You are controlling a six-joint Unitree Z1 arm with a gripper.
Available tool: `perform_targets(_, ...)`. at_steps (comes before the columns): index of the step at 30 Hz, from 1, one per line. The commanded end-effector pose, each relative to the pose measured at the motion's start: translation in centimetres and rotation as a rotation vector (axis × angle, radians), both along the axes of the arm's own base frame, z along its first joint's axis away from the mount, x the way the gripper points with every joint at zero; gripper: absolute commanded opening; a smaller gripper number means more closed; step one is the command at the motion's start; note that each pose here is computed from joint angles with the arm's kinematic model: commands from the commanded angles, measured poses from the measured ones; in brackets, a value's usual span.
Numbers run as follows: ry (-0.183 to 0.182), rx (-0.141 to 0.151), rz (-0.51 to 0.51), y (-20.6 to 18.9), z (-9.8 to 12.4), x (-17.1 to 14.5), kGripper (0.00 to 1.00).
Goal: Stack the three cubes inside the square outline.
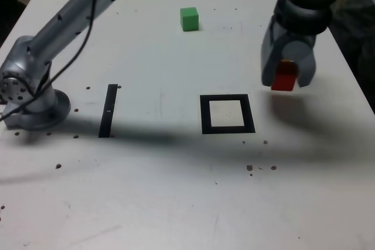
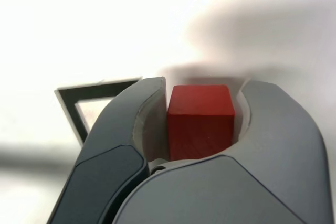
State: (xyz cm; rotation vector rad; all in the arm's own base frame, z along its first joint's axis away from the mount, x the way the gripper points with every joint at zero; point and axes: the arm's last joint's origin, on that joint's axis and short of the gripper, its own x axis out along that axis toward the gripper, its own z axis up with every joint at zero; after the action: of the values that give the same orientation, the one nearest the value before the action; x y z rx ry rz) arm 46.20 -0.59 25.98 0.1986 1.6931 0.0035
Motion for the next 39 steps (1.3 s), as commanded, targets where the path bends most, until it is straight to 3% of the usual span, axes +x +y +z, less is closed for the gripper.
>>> perform_targets(1, 0.0, 0.011, 0.025, -0.6, 1.9, -2.2, 0.27)
perform_targets(8, 0.043, -0.001, 0.083, -1.0, 1.4, -6.3, 0.27)
perform_targets(17, 0.072, -0.039, 0.093, -1.1, -2.3, -8.4, 0.27)
perform_targets(22, 0.062, -0.05, 0.097, -1.1, -3.9, -9.4, 0.27)
perform_targets(33, 0.018, -0.059, 0.096, -1.1, -2.8, -10.0, 0.27)
perform_targets(39, -0.002, -0.062, 0.092, -1.2, -3.2, -9.6, 0.27)
